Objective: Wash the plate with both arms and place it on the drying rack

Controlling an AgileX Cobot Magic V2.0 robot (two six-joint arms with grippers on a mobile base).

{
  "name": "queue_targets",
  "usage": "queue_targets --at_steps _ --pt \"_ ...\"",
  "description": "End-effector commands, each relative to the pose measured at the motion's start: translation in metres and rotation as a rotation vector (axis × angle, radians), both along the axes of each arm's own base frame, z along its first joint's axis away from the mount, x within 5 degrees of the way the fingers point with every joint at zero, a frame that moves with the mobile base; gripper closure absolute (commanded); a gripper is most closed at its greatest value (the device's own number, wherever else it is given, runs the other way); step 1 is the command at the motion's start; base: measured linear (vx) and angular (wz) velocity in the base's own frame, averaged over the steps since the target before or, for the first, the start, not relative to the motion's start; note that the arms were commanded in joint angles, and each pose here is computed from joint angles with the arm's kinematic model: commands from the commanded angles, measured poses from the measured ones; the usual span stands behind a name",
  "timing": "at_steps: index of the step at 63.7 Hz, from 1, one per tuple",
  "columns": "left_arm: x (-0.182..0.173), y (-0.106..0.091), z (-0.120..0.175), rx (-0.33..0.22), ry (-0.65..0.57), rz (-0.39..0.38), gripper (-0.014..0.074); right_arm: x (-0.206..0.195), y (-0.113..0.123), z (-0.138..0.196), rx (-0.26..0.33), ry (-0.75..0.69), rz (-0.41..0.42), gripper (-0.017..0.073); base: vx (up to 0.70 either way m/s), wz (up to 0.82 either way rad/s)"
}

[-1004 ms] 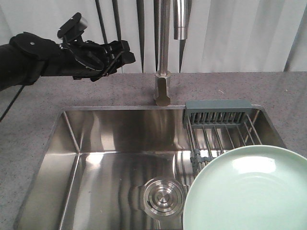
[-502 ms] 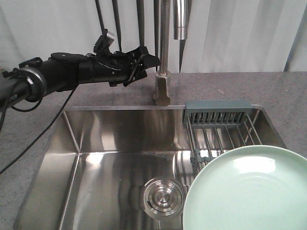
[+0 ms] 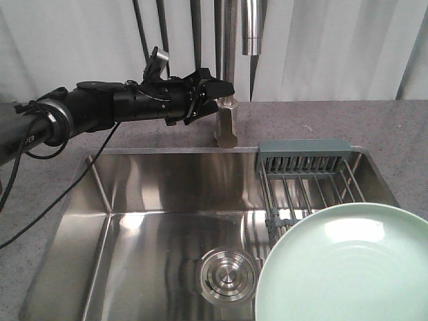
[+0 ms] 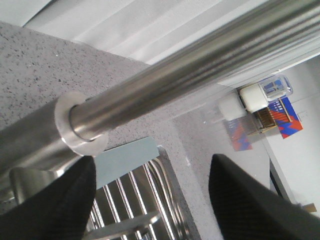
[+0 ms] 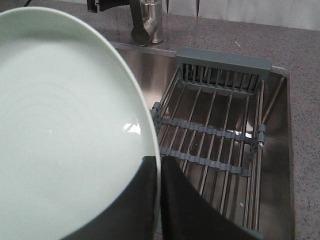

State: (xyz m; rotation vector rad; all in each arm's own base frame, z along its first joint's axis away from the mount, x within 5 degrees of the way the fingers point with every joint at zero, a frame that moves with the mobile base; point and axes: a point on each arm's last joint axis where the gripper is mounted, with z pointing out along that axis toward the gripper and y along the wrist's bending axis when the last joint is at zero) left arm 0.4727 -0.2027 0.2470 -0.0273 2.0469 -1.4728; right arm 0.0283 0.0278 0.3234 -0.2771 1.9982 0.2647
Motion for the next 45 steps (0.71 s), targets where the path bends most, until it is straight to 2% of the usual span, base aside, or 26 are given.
queue_targets --at_steps 1,18,29,45 --pt "-0.013 -0.004 0.050 -0.100 -0.088 -0.052 0.0132 0.004 0.000 0.012 0.030 -0.069 -0.015 0.0561 0.00 0.00" --pt "-0.016 -0.006 0.051 -0.110 -0.088 -0.092 0.0142 0.004 0.000 0.012 0.030 -0.069 -0.015 0.0561 0.00 0.00" --pt "-0.020 -0.008 0.052 -0.123 -0.089 -0.140 0.0174 0.004 0.000 0.012 0.030 -0.069 -0.015 0.0561 0.00 0.00" --pt "-0.027 -0.010 0.050 -0.109 -0.093 -0.221 0.0193 0.004 0.000 0.012 0.030 -0.069 -0.015 0.0561 0.00 0.00"
